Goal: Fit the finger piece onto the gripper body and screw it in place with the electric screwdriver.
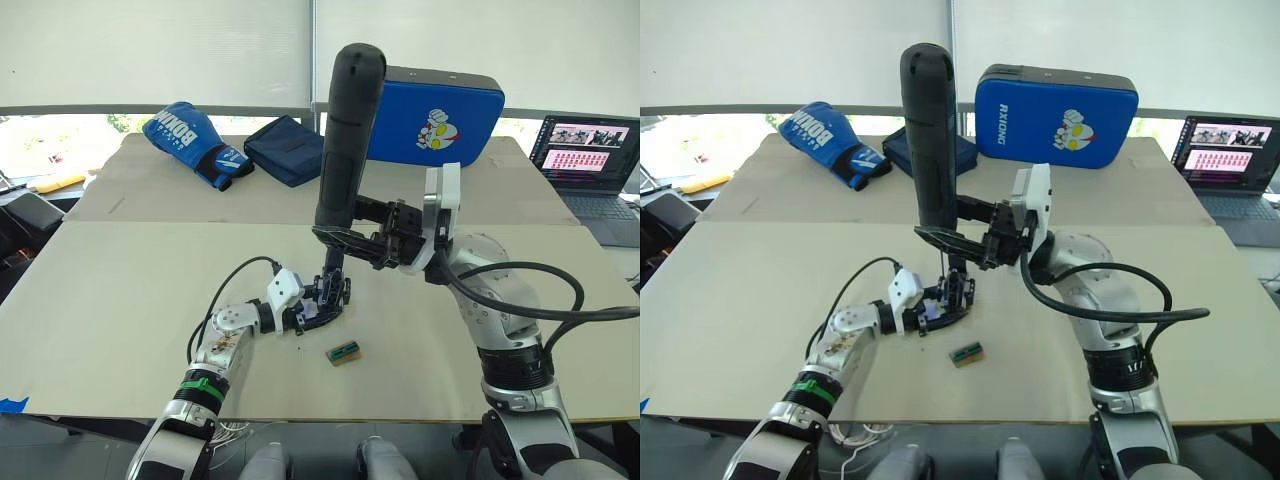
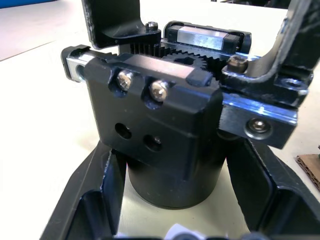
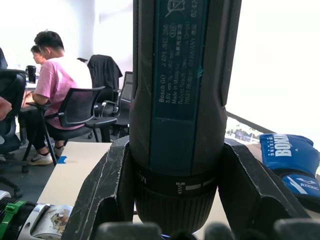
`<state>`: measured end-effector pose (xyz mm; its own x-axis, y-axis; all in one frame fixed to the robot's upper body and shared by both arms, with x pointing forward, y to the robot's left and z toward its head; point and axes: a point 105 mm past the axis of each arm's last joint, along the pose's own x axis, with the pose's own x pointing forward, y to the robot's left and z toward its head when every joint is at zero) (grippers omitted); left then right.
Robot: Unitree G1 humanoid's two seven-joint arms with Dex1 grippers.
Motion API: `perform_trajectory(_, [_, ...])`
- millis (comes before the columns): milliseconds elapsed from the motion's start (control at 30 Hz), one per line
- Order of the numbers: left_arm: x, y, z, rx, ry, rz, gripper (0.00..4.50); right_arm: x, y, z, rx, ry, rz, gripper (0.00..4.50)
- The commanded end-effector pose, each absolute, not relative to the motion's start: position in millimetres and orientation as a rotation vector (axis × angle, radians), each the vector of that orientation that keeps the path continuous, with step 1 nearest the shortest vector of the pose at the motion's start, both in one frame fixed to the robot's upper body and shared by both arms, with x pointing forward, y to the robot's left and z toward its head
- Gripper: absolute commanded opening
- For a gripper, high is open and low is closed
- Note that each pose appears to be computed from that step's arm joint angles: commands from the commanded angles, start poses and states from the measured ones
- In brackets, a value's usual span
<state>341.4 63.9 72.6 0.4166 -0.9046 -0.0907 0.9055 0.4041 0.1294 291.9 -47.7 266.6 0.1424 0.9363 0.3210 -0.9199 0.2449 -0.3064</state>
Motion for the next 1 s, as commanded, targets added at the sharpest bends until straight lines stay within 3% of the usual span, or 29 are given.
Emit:
perform_trajectory(33, [337.7, 71.2, 64.8, 0.14, 0.038, -1.133, 4.45, 272.2, -55.4, 294.6, -0.044, -0.649, 1.354, 1.92])
perform_trajectory(167, [332.2, 87.7, 65.2, 0.152, 0.038, -1.119, 4.45, 263.0, -66.3, 305.0, -0.058, -0.68, 1.334, 1.92])
perform_trajectory(333, [318.0, 141.3, 74.4, 0.141, 0.057, -1.09, 4.45, 250.8, -106.2, 307.4, -0.12, -0.647, 1.207, 1.92])
perform_trajectory(500, [292.3, 194.1, 78.0, 0.187, 0.117, -1.16, 4.45, 247.4, -158.2, 291.1, -0.154, -0.567, 0.965, 1.92])
perform_trajectory(667, [278.0, 240.6, 84.4, 0.192, 0.143, -1.12, 4.45, 229.5, -203.7, 245.7, -0.289, -0.397, 0.843, 1.92])
perform_trajectory(800, [274.4, 239.0, 98.2, 0.203, 0.117, -1.151, 4.45, 224.7, -212.8, 240.4, -0.264, -0.388, 0.792, 1.92])
perform_trajectory(1000, [257.9, 185.9, 116.2, 0.212, 0.025, -1.331, 4.45, 222.1, -171.5, 244.0, -0.217, -0.434, 0.934, 1.92])
